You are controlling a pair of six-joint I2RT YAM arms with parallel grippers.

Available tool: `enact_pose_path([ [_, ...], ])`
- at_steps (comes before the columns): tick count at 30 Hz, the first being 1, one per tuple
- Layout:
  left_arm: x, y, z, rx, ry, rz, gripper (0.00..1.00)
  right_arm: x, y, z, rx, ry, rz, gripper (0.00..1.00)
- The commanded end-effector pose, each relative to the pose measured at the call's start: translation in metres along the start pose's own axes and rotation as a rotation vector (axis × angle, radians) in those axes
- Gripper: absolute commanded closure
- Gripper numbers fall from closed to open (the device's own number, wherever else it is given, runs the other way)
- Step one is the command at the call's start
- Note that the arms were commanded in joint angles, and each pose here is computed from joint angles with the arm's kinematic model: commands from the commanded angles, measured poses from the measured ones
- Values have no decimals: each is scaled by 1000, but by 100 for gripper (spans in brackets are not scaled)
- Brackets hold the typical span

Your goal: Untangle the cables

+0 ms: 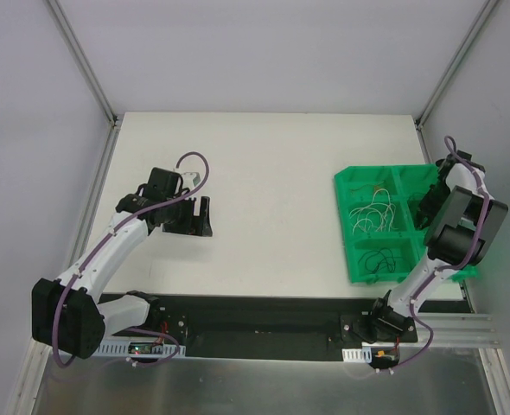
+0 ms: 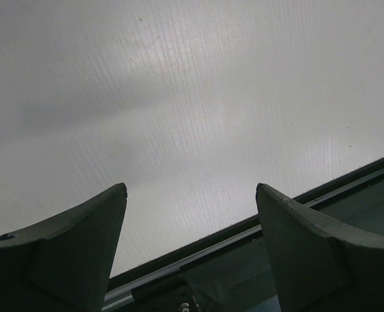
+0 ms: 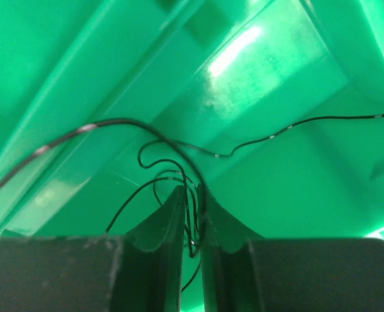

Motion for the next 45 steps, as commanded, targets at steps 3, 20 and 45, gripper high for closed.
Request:
enact_pose_path([
  [3, -11, -5, -6, 34, -22, -12, 20, -1, -2, -38, -10, -46, -17, 65],
  [20, -10, -5, -4, 41, -24, -23, 20, -44, 37, -102, -265, -222, 159, 29],
  [45, -7, 0, -10, 2, -41, 0, 16, -59, 87, -49, -183, -144, 236, 68],
])
Point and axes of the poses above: each gripper's point midway between its finger pads, its own z axis out along the fingers, its own y axis along the line the jaws close on, x = y × z, the point moved 7 cm from there along -z, back along the fingers, and after that the axes turned 6 degrees about z, right-handed, at the moved point
